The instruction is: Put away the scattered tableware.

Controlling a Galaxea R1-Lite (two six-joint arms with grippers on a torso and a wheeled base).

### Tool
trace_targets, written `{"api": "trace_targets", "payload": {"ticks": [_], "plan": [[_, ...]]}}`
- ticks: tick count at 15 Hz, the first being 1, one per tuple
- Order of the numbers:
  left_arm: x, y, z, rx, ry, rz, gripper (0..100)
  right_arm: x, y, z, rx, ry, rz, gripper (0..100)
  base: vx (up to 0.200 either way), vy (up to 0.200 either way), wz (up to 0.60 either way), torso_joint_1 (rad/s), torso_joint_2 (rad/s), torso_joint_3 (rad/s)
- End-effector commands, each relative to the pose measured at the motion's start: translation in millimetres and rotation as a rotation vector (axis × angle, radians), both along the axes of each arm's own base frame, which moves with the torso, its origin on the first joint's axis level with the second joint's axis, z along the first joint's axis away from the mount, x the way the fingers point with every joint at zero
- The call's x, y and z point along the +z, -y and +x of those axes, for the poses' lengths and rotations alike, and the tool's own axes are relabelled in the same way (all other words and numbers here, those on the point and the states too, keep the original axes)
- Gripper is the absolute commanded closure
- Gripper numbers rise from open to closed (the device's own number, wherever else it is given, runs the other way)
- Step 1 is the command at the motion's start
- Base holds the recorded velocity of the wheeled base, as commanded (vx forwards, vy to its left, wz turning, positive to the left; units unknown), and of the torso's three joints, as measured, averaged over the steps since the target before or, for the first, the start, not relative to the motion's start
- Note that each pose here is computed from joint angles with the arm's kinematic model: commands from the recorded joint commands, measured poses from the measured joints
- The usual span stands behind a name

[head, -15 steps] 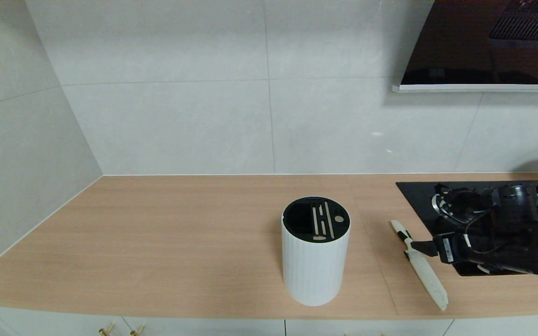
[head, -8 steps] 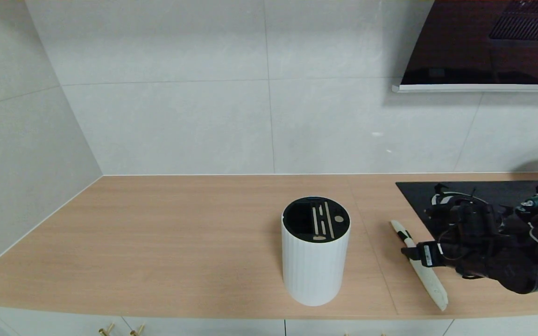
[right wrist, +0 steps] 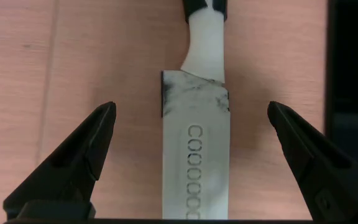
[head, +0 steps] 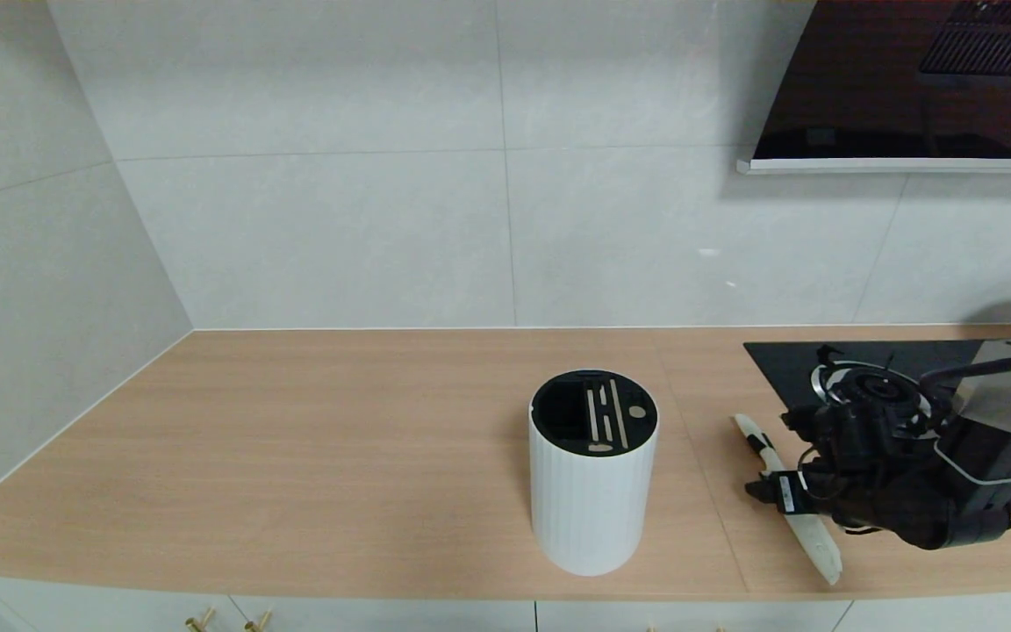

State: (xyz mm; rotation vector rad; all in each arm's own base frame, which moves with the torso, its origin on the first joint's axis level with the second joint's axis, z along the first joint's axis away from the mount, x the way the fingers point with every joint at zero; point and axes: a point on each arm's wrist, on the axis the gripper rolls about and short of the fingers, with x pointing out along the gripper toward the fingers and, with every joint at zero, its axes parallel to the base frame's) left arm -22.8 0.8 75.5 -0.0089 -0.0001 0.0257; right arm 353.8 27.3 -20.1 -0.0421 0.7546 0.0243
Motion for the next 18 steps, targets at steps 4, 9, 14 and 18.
{"api": "trace_targets", "payload": {"ticks": [4,9,14,18], "plan": [[0.0,0.0,0,0.000,0.000,0.000,0,-7,0,2,-0.013,0.004,-0.014,100,0.000,0.000,0.00,0.000,0.00,0.000],[0.0,0.0,0,0.000,0.000,0.000,0,-7,0,2,-0.013,0.006,-0.014,100,0.000,0.000,0.00,0.000,0.00,0.000],[0.0,0.0,0,0.000,0.000,0.000,0,39,-2,-3,-0.020,0.116,0.000,100,0.000,0.000,0.00,0.000,0.00,0.000],[0.0,0.0,0,0.000,0.000,0.000,0,155,-19,-31,0.052,0.308,0.039,100,0.000,0.000,0.00,0.000,0.00,0.000]]}}
